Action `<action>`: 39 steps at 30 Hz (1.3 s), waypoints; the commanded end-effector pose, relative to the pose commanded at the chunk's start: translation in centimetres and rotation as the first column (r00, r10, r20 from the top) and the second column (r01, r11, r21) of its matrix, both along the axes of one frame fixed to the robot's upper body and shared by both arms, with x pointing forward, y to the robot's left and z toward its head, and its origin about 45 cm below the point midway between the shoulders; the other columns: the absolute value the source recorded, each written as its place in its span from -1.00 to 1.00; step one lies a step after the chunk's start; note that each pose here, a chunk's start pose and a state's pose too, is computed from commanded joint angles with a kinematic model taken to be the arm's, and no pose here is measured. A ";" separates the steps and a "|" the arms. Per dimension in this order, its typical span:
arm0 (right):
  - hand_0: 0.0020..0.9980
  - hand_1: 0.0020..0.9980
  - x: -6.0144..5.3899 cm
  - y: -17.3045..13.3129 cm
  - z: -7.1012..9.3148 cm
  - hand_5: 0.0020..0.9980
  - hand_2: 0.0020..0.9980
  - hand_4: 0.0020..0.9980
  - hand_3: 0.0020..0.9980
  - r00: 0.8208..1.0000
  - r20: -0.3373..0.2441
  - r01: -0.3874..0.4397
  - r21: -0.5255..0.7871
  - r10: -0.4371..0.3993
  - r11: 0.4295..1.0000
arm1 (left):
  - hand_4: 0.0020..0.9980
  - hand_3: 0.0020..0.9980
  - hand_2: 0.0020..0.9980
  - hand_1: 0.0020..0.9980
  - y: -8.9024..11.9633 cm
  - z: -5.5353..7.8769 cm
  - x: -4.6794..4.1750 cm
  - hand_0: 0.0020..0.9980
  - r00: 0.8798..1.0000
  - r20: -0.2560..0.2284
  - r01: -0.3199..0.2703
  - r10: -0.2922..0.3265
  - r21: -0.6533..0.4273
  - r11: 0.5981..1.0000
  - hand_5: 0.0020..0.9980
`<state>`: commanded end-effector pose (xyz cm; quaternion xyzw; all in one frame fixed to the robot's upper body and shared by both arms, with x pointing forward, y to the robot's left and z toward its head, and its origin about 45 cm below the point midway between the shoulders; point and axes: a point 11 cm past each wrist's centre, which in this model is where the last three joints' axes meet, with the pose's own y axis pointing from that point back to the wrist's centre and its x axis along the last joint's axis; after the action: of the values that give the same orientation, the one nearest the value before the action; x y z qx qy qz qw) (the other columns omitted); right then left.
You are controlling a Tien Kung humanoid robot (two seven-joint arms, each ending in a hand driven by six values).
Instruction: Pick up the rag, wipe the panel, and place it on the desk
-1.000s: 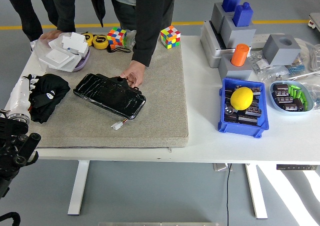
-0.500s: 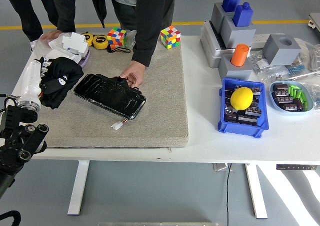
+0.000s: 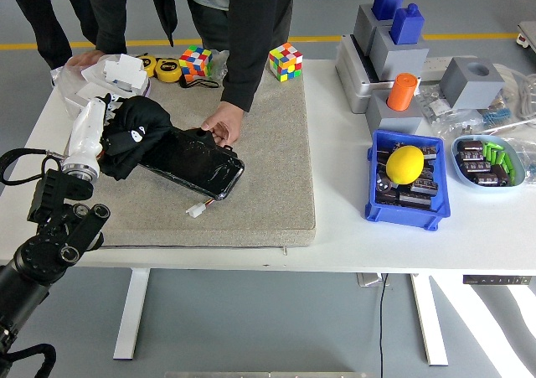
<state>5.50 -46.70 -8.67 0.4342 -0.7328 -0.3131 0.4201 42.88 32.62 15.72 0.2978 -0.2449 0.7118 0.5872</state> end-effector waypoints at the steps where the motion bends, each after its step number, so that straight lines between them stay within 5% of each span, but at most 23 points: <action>1: 0.06 0.10 0.0 0.0 0.0 -0.31 -0.02 0.74 0.04 1.000 0.000 0.000 0.000 0.000 1.000 | 0.18 0.14 -0.33 -0.46 -0.1 0.0 0.04 -0.53 1.000 -0.003 0.002 -0.002 0.002 1.000 -1.00; 17: 0.06 0.10 0.3 0.0 0.0 -0.31 -0.02 0.74 0.04 1.000 0.007 -0.003 0.002 0.003 1.000 | 0.19 0.14 -0.34 -0.46 -0.8 -0.4 0.17 -0.53 0.999 -0.035 0.023 -0.023 0.014 1.000 -1.00; 24: 0.06 0.10 0.3 0.0 0.0 -0.31 -0.02 0.74 0.04 1.000 0.007 -0.002 0.002 0.002 1.000 | 0.19 0.14 -0.34 -0.46 -3.3 0.0 -0.17 -0.53 0.994 -0.023 0.108 -0.107 0.011 0.994 -1.00; 39: 0.06 0.10 0.7 0.1 0.1 -0.31 -0.02 0.74 0.04 1.000 0.016 -0.009 0.003 0.009 1.000 | 0.20 0.14 -0.34 -0.46 -7.0 -1.3 -1.80 -0.53 0.969 -0.082 0.234 -0.233 0.009 0.972 -1.00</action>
<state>6.19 -46.58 -8.55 0.4409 -0.7335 -0.3089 0.4149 41.08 25.66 14.42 0.3006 -0.2611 0.6229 0.6734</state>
